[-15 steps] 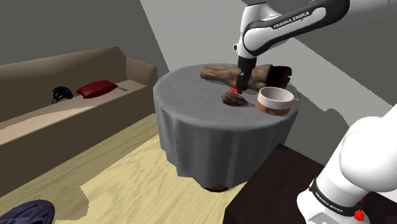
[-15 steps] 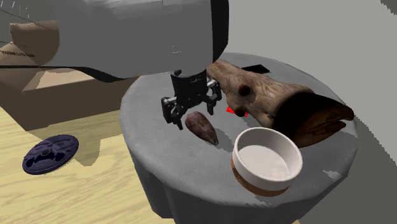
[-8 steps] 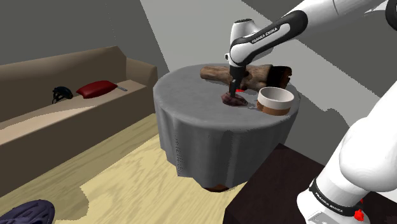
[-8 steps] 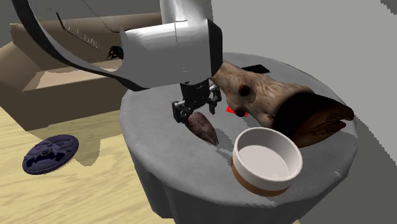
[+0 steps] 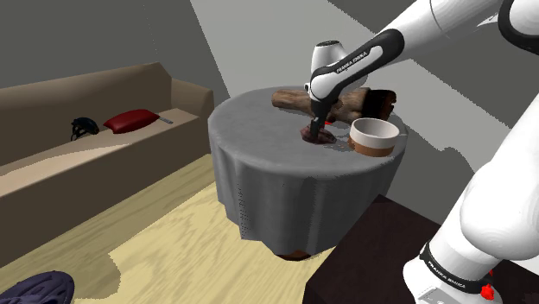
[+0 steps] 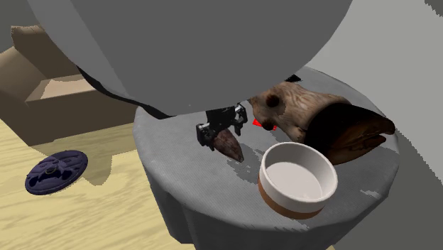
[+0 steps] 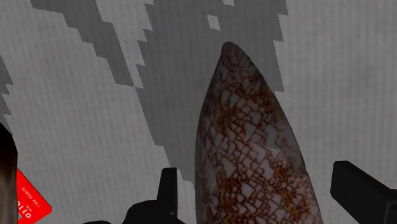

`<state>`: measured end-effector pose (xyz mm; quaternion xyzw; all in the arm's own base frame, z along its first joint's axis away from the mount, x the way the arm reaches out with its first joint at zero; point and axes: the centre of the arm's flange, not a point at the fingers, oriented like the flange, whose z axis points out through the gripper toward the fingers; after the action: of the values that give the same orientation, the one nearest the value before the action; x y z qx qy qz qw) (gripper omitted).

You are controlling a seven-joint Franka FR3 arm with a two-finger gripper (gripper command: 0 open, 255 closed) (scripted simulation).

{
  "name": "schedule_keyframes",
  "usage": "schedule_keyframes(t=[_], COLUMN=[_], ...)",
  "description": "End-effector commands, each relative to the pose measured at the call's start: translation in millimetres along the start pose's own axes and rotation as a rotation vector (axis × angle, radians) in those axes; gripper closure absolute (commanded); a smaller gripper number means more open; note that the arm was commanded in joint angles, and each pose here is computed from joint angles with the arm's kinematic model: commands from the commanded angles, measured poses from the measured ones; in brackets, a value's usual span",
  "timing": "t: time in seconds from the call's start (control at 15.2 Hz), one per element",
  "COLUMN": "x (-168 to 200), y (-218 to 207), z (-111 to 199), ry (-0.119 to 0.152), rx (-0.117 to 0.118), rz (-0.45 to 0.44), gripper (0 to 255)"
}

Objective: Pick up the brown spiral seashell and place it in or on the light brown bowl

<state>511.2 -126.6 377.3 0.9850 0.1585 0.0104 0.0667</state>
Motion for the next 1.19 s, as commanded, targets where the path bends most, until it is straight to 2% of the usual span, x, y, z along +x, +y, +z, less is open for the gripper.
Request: schedule_keyframes(t=[0.0, 0.33, 0.4, 0.99, 1.12], x=[0.0, 0.0, 0.0, 0.0, -0.1], y=[-0.5, -0.5, -0.5, -0.5, 0.9], z=[1.1, 1.1, 1.1, 1.1, -9.4], ry=[0.001, 0.001, 0.001, 0.001, 0.001], rx=[0.0, 0.0, 0.0, 0.0, 0.0], rz=[0.0, 0.0, 0.0, 0.0, 0.0], gripper=[0, 0, 255, 255, 255])
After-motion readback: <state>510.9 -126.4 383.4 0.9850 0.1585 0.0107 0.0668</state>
